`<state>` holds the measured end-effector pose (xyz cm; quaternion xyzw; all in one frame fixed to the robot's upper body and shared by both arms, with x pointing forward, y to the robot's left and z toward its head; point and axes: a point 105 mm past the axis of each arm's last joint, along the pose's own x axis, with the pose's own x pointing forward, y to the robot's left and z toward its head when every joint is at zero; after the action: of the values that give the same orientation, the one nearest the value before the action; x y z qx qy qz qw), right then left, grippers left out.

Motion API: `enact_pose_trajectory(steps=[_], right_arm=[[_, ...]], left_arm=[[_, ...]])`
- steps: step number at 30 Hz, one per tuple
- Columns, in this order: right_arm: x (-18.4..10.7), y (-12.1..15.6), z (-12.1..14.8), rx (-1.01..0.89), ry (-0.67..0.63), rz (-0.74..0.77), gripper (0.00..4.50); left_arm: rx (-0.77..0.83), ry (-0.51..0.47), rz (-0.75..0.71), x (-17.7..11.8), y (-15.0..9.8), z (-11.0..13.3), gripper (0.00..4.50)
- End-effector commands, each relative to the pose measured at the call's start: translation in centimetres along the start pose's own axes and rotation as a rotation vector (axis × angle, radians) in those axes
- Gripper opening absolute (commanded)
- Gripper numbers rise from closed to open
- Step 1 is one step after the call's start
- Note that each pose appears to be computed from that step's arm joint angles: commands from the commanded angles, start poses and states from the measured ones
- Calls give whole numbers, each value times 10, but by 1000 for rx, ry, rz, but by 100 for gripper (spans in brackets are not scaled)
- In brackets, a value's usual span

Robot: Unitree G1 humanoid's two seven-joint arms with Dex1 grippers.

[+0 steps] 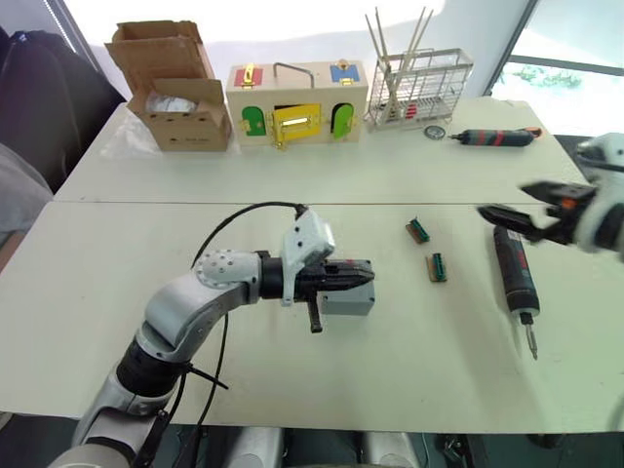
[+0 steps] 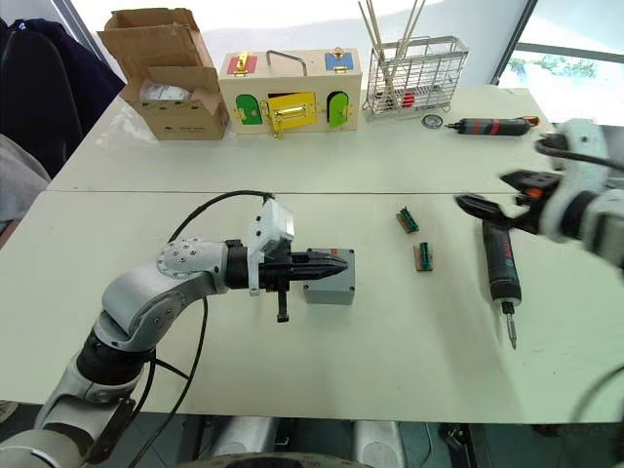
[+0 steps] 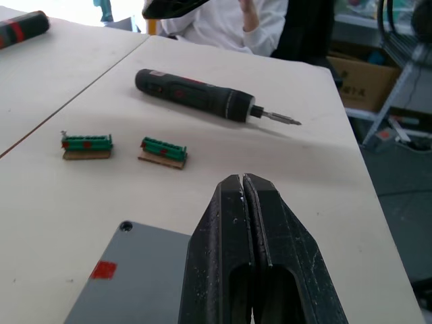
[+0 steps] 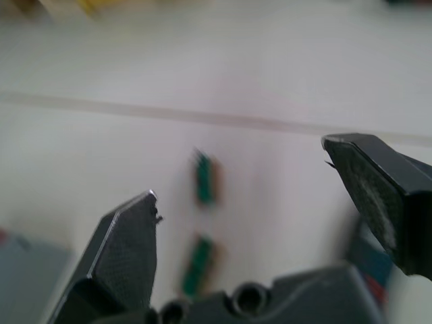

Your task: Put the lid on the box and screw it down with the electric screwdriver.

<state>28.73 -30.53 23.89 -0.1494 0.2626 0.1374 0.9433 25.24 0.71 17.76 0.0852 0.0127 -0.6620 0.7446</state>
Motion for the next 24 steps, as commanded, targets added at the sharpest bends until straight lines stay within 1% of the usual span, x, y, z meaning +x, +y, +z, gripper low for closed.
enact_pose_trajectory(steps=[1, 4, 8, 11, 17, 24], right_arm=[[-11, -4, -30, 116, 221, 66, 449], [-13, -12, -43, 231, 296, 78, 449], [-6, -6, -57, 359, 383, 165, 449], [3, -7, -61, 410, 426, 174, 449], [20, -13, -69, 411, 510, 148, 449], [44, -13, -87, 315, 643, 151, 449]], left_arm=[[77, -17, -45, 7, -6, 8, 0], [101, -6, -65, 10, -11, 6, 0], [89, -12, -95, 14, -21, 2, 0], [78, -18, -99, 18, -26, 0, 0], [60, -35, -66, 20, -28, 1, 0], [29, -54, -13, 22, -29, 0, 0]])
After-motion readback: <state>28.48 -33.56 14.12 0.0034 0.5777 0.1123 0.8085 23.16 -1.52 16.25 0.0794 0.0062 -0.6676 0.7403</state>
